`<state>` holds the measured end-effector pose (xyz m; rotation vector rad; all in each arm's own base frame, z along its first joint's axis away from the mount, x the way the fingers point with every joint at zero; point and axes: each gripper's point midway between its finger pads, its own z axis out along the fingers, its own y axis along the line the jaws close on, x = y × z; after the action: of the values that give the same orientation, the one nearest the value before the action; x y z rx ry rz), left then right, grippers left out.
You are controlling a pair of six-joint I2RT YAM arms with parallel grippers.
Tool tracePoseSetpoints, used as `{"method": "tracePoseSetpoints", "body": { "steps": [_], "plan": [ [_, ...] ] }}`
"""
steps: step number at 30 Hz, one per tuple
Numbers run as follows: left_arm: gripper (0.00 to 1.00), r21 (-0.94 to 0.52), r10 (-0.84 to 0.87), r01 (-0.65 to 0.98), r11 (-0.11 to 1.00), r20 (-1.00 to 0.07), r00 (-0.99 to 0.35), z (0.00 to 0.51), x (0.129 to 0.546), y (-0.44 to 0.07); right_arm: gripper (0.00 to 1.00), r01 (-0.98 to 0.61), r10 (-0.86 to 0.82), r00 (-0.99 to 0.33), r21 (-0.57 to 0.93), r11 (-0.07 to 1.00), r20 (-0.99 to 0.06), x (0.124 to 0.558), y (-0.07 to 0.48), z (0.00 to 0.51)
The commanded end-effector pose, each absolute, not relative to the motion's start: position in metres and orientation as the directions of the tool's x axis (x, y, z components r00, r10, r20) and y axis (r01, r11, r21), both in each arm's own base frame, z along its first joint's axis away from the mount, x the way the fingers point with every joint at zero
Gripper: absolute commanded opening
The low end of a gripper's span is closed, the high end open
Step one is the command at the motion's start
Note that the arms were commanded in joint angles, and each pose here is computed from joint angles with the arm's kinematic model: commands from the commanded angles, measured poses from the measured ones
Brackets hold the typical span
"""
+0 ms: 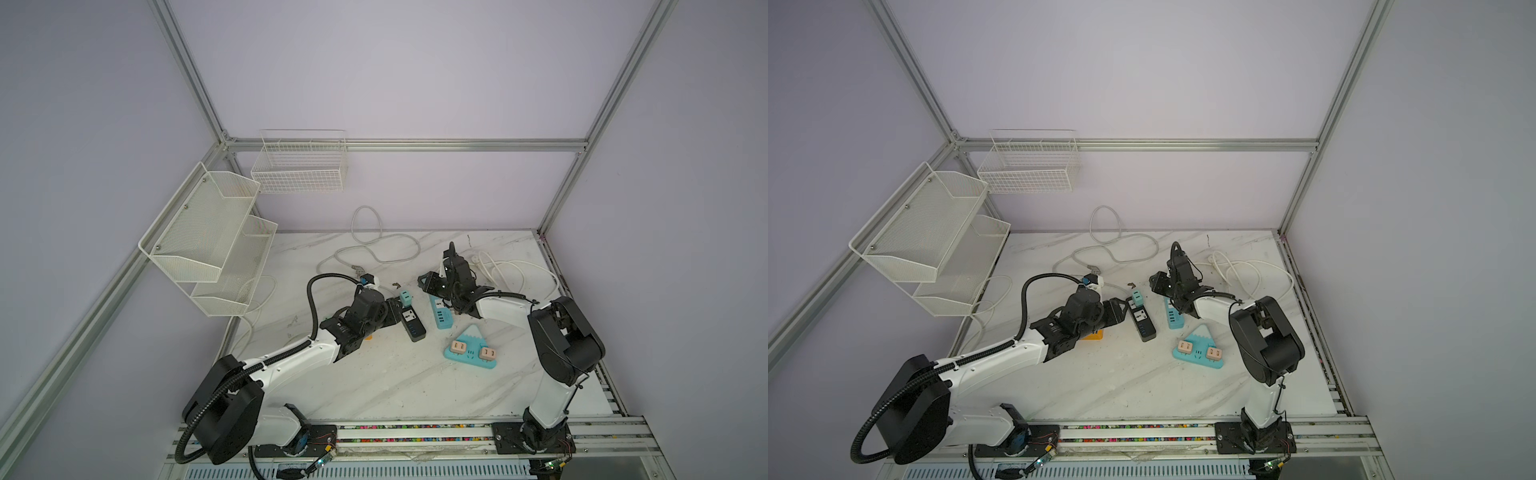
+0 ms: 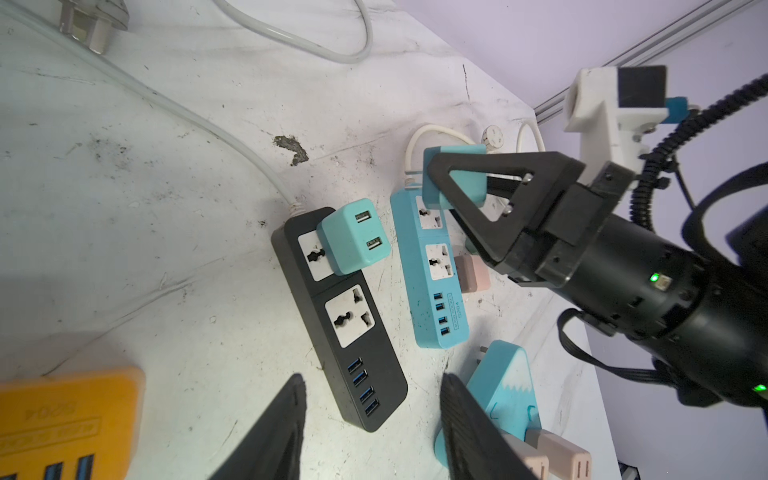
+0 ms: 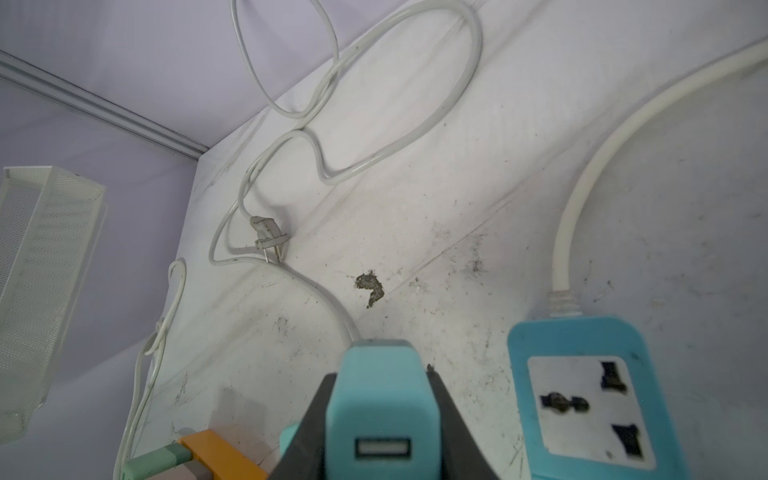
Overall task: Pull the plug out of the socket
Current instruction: 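Pull the teal adapter out of the black strip with the right gripper, lifting away, then lower the teal adapter onto the table and open the right gripper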
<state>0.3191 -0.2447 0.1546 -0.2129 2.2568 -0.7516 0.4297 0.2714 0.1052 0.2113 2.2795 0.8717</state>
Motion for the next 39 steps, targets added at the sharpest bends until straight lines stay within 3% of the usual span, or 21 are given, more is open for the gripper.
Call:
{"method": "tracePoseSetpoints", "body": {
  "steps": [1, 21, 39],
  "plan": [
    [0.55, -0.553, -0.339, 0.088, 0.829, -0.621, -0.707, 0.153, 0.314, -0.239, 0.21, -0.06, 0.457, -0.711, 0.693, 0.718, -0.535, 0.451, 0.274, 0.117],
    [0.69, -0.548, -0.36, 0.031, 0.836, -0.59, -0.723, 0.13, 0.311, -0.228, 0.24, -0.03, 0.442, -0.757, 0.7, 0.713, -0.482, 0.484, 0.301, 0.069],
    [0.72, -0.554, -0.357, 0.03, 0.832, -0.576, -0.735, 0.128, 0.313, -0.23, 0.31, -0.009, 0.398, -0.788, 0.655, 0.756, -0.47, 0.493, 0.305, 0.042]
  ]
}}
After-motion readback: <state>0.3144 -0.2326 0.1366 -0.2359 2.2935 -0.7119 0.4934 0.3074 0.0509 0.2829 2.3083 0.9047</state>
